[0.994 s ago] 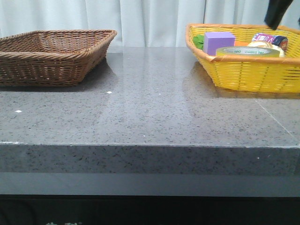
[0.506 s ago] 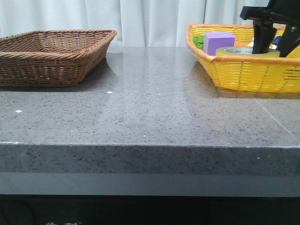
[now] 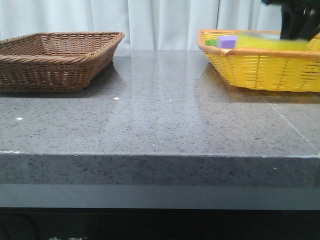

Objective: Transfer tape with both arms
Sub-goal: 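Reach the right gripper into the yellow basket and grasp the tape roll, then lift the tape roll out and set it on the table between baskets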

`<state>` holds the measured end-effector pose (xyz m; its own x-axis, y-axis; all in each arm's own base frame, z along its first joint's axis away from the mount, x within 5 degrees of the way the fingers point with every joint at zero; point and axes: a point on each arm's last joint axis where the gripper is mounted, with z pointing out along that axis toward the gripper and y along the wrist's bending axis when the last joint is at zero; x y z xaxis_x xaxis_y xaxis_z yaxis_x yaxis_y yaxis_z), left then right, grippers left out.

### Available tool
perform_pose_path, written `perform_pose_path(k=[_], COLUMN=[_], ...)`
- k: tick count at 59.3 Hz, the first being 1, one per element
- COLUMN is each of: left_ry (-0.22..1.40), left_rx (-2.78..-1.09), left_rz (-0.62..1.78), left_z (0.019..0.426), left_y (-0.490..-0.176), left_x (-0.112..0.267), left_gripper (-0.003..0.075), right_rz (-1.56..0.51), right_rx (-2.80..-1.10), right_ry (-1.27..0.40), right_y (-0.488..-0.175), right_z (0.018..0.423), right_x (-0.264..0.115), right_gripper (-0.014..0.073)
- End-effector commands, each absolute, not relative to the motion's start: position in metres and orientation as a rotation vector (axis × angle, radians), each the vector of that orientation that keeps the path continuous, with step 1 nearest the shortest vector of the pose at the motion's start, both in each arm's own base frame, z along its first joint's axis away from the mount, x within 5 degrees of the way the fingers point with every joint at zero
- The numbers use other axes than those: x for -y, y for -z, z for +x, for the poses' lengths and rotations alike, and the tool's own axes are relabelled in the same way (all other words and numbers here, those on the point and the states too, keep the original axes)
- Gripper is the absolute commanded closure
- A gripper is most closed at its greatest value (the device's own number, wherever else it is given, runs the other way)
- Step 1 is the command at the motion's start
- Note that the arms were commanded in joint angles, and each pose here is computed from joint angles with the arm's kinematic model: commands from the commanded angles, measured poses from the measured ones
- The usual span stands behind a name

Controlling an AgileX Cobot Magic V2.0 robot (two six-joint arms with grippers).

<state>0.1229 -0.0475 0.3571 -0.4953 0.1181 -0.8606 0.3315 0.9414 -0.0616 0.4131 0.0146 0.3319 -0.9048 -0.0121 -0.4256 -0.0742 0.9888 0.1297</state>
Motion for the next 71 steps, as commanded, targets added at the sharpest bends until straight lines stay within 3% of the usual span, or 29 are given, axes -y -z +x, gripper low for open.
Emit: perform_pose_path(k=[1, 15, 27, 47, 71], left_ry=[0.301, 0.301, 0.301, 0.304, 0.304], left_rx=[-1.977, -1.977, -1.977, -1.977, -1.977], left_rz=[0.304, 0.304, 0.304, 0.301, 0.301], left_z=[0.125, 0.125, 0.125, 0.125, 0.125], left_y=[-0.375, -0.375, -0.375, -0.375, -0.375], left_x=[0.050, 0.050, 0.050, 0.050, 0.050], left_gripper=[0.0195, 0.0196, 0.0196, 0.0196, 0.0196], right_rz=[-0.081, -0.207, -0.422, -0.702, -0.772], right_rx=[-2.507, -2.342, -2.270, -2.293, -2.387], right_ry=[-0.209, -0.274, -0.365, -0.342, -0.193], right_y=[-0.394, -0.440, -0.445, -0.397, -0.342], right_z=[0.385, 0.350, 0.336, 0.341, 0.371], right_x=[-0.017, -0.056, -0.123, -0.210, -0.225], right_gripper=[0.0476, 0.0476, 0.0476, 0.0476, 0.0449])
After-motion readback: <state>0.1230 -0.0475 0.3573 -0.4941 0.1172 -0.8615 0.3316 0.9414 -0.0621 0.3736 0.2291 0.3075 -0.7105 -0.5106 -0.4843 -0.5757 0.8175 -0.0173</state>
